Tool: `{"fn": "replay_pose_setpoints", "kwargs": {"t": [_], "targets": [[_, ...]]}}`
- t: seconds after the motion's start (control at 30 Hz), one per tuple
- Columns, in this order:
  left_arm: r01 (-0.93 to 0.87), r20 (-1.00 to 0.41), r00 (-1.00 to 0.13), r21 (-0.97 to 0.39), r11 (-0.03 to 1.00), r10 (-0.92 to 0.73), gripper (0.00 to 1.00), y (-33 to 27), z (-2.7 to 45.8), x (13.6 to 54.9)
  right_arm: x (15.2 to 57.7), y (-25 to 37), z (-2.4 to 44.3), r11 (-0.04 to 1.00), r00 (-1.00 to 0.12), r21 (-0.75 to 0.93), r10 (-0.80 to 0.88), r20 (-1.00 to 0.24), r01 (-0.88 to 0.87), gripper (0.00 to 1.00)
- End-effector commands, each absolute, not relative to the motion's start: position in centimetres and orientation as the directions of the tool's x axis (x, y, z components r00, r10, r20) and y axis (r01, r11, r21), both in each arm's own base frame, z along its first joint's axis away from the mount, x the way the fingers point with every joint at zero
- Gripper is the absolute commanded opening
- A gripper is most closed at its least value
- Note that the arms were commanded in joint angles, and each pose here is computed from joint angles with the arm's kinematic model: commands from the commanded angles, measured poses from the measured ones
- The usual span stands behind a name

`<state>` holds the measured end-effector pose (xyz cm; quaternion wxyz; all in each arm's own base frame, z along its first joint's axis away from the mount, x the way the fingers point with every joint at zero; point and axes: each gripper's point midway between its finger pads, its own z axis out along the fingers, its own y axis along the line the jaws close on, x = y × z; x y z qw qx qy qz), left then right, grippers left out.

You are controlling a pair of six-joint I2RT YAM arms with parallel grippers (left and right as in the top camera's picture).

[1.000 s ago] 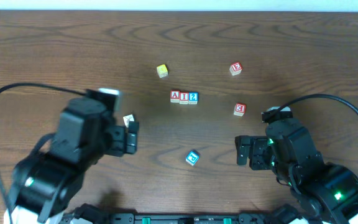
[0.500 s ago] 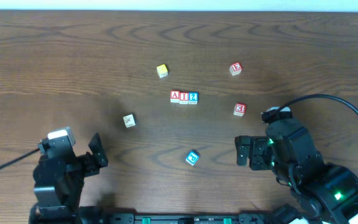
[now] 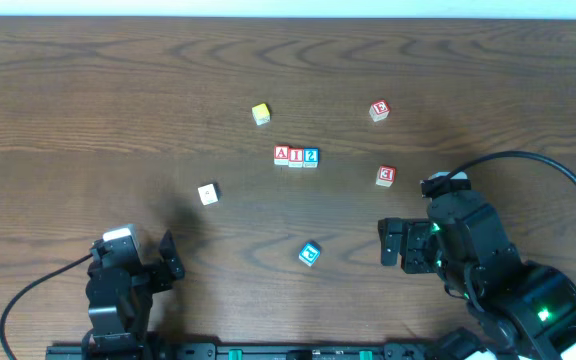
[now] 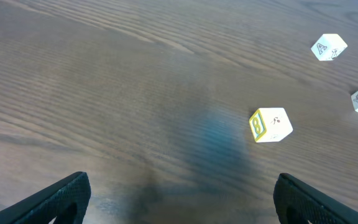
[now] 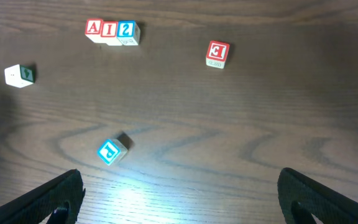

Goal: Spell out Ai2

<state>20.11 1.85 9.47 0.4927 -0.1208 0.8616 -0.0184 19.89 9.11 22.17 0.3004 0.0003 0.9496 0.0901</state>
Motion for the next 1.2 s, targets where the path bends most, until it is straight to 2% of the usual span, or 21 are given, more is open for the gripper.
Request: {"fn": "replay_pose_setpoints", "kwargs": {"t": [0.0, 1.13, 1.17], "targets": [[-0.186, -0.854, -0.476, -0.136, 0.973, -0.210, 0.95, 1.99, 8.72, 20.23, 19.81, 9.21, 22.38, 0.982, -0.816, 0.180, 0.064, -0.574, -0.050, 0.99], [-0.181, -0.860, -0.466, -0.137, 0.974, -0.207, 0.95, 1.93, 8.89, 20.29, 19.81, 9.21, 22.38, 0.982, -0.816, 0.180, 0.063, -0.574, -0.050, 0.99], [-0.181, -0.860, -0.466, -0.137, 0.974, -0.208, 0.95, 1.93, 8.89, 20.29, 20.04, 8.70, 22.44, 0.989, -0.806, 0.134, 0.029, -0.592, -0.064, 0.99]]}}
